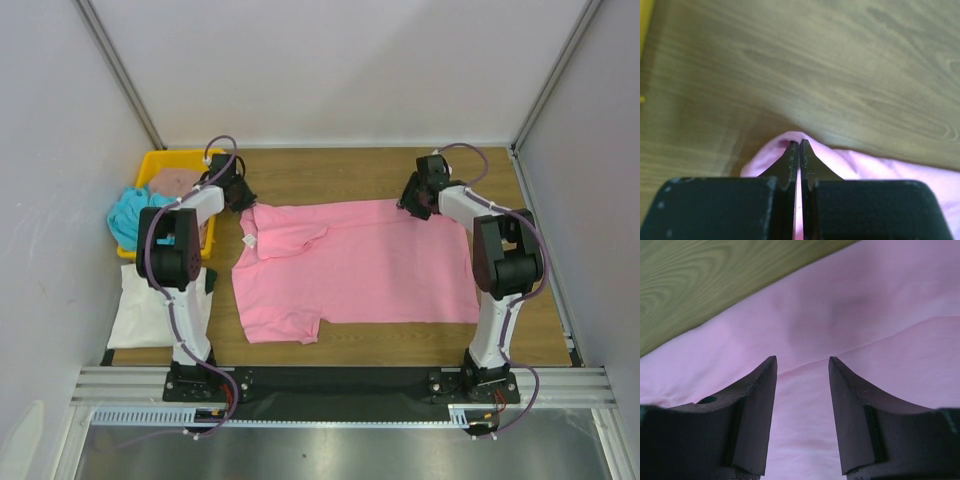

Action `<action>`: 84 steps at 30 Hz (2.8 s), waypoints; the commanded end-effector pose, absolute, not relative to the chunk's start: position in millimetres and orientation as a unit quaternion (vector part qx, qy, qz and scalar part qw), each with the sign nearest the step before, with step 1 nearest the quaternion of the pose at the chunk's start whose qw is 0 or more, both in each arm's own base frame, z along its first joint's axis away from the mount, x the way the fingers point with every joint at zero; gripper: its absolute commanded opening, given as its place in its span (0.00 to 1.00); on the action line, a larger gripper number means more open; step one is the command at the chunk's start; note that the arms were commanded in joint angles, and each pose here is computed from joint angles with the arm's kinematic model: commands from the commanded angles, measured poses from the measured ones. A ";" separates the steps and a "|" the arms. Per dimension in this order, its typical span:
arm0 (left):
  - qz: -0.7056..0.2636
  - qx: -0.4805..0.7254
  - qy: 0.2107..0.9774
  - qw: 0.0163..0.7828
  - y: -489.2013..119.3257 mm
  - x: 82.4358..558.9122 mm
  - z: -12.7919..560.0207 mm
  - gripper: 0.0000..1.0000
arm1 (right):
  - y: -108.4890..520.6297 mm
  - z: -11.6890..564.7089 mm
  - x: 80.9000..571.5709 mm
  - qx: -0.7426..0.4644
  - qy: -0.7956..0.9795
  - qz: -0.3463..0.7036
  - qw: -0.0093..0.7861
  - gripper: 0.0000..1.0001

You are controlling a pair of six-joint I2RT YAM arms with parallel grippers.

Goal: Fold and stack the t-shirts
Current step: Fold the tshirt

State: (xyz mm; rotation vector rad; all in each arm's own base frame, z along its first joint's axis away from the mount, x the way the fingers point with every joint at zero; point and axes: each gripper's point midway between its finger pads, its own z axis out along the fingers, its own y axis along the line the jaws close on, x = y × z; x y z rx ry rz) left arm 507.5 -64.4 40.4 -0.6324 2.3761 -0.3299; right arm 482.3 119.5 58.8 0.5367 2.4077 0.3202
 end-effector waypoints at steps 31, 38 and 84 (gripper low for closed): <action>-0.148 -0.164 0.904 0.367 -104.6 493.6 132.3 0.64 | -22.5 85.6 497.0 0.265 0.902 -0.041 0.338 0.56; -0.143 -0.192 0.920 0.312 -102.6 450.1 96.2 0.69 | -34.5 86.7 470.7 0.335 0.886 -0.024 0.321 0.57; -0.149 -0.196 0.922 0.299 -101.4 422.8 57.4 0.00 | -29.1 86.4 473.8 0.551 0.699 0.194 0.413 0.56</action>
